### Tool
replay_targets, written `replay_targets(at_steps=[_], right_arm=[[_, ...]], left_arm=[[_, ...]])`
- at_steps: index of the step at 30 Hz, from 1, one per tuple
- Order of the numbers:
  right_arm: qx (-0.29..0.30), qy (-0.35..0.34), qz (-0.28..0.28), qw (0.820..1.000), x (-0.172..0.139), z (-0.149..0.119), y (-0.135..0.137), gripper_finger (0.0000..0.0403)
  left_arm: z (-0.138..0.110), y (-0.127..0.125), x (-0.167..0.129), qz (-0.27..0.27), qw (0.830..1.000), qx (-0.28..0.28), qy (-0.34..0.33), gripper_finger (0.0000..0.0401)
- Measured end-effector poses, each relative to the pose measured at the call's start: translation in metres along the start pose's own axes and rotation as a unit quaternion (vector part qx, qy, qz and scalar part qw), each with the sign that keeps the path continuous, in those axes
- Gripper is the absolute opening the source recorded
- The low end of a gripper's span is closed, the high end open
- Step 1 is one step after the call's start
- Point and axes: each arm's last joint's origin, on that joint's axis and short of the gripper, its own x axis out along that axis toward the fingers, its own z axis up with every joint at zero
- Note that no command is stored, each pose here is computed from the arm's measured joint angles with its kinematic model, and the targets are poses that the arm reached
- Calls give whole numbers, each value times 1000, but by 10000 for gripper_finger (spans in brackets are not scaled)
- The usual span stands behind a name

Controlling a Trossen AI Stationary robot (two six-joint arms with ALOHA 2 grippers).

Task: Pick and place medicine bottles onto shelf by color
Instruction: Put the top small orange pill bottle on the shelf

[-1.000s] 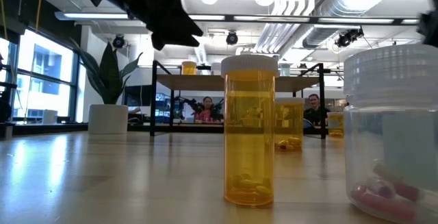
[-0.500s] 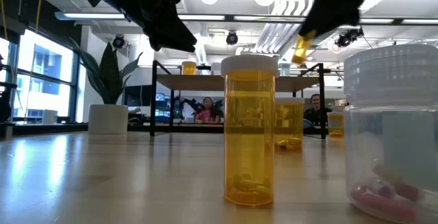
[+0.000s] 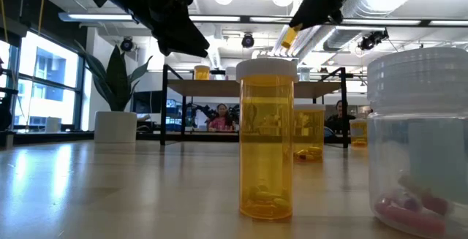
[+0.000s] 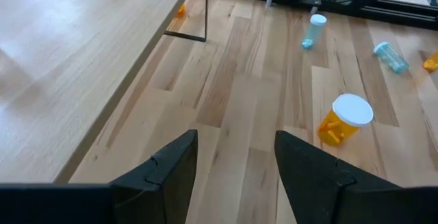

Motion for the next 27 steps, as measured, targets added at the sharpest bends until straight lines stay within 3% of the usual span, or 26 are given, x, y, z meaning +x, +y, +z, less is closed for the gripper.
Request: replay_targets(at_steps=[6,14,27], right_arm=[[10,-14,-47,999,3,36,-33,104],[35,48,-77,995,24,68,-64,104],[-7,159,-47,986,99,61,-64,104]], left_arm=[[-1,0,0,0,1000,-5,4,186],[-2,0,0,1,1000,-13,10,186],[-3,0,0,1,1000,-22,17,186]])
